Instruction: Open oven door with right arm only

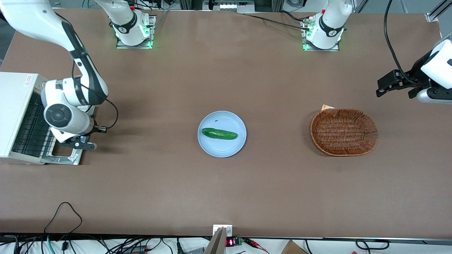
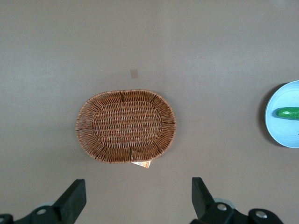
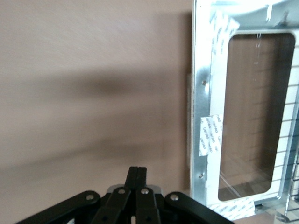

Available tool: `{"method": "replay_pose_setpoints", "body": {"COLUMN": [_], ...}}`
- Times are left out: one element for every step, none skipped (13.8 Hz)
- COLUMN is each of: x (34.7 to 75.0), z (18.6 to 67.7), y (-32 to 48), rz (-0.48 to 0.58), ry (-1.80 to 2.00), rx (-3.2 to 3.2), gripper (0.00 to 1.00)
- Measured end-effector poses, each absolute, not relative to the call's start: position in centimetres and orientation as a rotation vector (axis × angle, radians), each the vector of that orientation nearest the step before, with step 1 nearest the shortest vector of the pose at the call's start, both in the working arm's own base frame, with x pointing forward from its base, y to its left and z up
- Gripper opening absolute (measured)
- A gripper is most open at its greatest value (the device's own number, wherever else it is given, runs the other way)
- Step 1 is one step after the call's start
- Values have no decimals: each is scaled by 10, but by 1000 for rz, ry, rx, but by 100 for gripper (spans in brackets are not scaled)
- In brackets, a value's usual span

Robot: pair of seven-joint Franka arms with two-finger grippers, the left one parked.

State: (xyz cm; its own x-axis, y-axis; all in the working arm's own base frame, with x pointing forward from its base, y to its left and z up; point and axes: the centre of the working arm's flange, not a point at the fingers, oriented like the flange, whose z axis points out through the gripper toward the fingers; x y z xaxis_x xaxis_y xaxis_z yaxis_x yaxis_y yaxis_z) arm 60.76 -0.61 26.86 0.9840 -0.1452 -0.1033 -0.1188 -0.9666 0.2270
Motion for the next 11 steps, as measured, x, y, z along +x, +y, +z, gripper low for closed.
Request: {"method": "replay_pose_setpoints", "body": {"x": [608, 608, 607, 604, 602, 599, 597, 594, 591, 589, 587], "z": [289, 309, 330, 349, 367, 382, 397, 411, 424, 437, 451], "y": [-5, -3, -2, -1, 0, 1, 2, 3, 3, 4, 5], "rz": [-161, -151, -135, -119, -101, -81, -60, -40, -27, -22, -25], "ry": [-191, -185, -181, -189, -199, -204, -207, -212, -216, -220, -227], "rx": [2950, 2994, 3035, 3061, 3081, 3096, 3105, 3112, 3115, 3116, 3121], "gripper": [1, 1, 1, 1, 1, 1, 1, 2, 2, 4, 4]}}
